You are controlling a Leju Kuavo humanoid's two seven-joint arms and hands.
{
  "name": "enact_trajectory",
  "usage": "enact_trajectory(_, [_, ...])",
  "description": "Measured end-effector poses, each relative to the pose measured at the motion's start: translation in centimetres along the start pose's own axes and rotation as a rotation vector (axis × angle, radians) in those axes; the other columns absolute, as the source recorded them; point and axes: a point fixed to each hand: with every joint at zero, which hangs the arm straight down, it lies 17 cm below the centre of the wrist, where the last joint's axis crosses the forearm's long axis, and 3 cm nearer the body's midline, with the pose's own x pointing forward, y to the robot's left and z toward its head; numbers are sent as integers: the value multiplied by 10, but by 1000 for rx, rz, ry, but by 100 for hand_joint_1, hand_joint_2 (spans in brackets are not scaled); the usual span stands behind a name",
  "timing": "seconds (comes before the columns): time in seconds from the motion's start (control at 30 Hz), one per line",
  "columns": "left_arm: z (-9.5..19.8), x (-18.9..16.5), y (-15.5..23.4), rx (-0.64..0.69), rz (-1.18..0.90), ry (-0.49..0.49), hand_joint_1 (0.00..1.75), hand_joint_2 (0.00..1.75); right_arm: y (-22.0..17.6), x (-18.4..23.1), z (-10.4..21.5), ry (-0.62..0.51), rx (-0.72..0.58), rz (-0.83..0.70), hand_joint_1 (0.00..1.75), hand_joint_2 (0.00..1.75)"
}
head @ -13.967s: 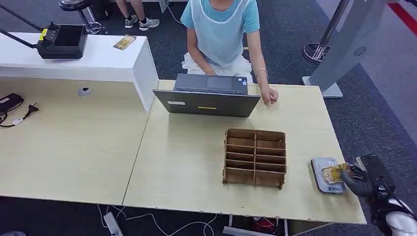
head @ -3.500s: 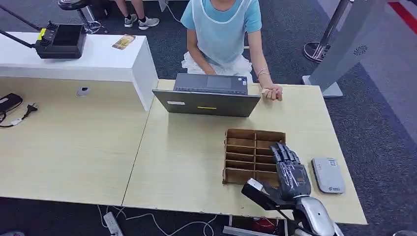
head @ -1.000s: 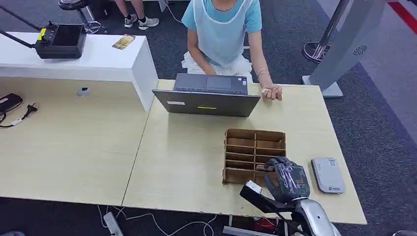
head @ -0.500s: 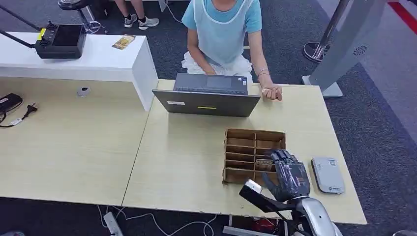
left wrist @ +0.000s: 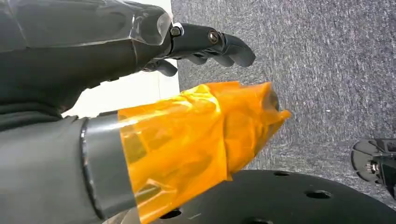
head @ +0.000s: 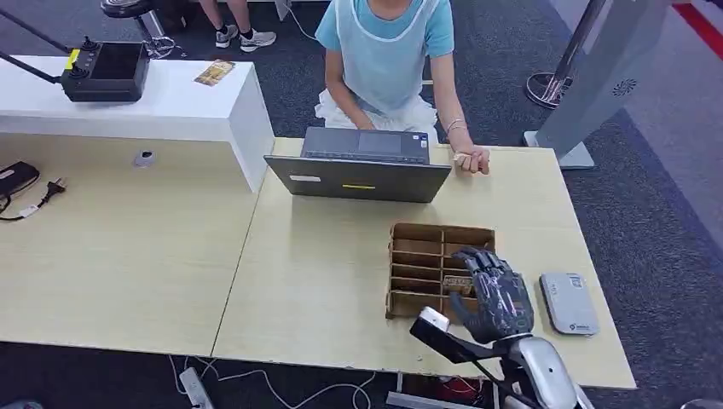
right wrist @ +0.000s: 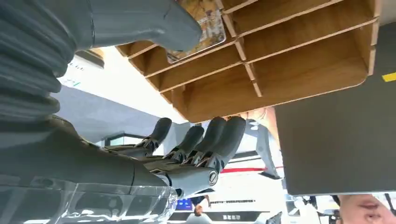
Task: Pass the card to the sensor for recognition and then transmit it.
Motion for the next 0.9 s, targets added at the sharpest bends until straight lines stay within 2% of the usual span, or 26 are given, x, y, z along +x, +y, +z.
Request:
enact_trajectory(0.07, [0, 0, 0, 0, 2, 0, 0, 0, 3, 0, -1, 0, 7, 1, 73, 175])
enact_trajectory(0.1, [0, 0, 0, -1, 3, -1, 0, 0, 4, 0, -1, 0, 10, 1, 63, 175])
enact_trajectory(0.2, [0, 0, 0, -1, 3, -1, 0, 0, 7, 0, -2, 0, 20, 4, 51, 175])
enact_trajectory(0.4, [0, 0, 0, -1, 2, -1, 0, 0, 14, -4, -5, 22, 36, 13, 45, 175])
enact_trajectory(0.57, [0, 0, 0, -2, 2, -1, 0, 0, 20, -6, -5, 35, 49, 15, 47, 175])
enact_trajectory(0.6, [0, 0, 0, -1, 0, -2, 0, 0, 21, -7, -5, 39, 51, 15, 59, 175])
enact_trajectory(0.7, [0, 0, 0, -1, -2, -3, 0, 0, 25, -9, -4, 48, 59, 18, 65, 175])
enact_trajectory(0.9, [0, 0, 0, -2, -2, -2, 0, 0, 29, -11, -1, 57, 68, 26, 66, 175])
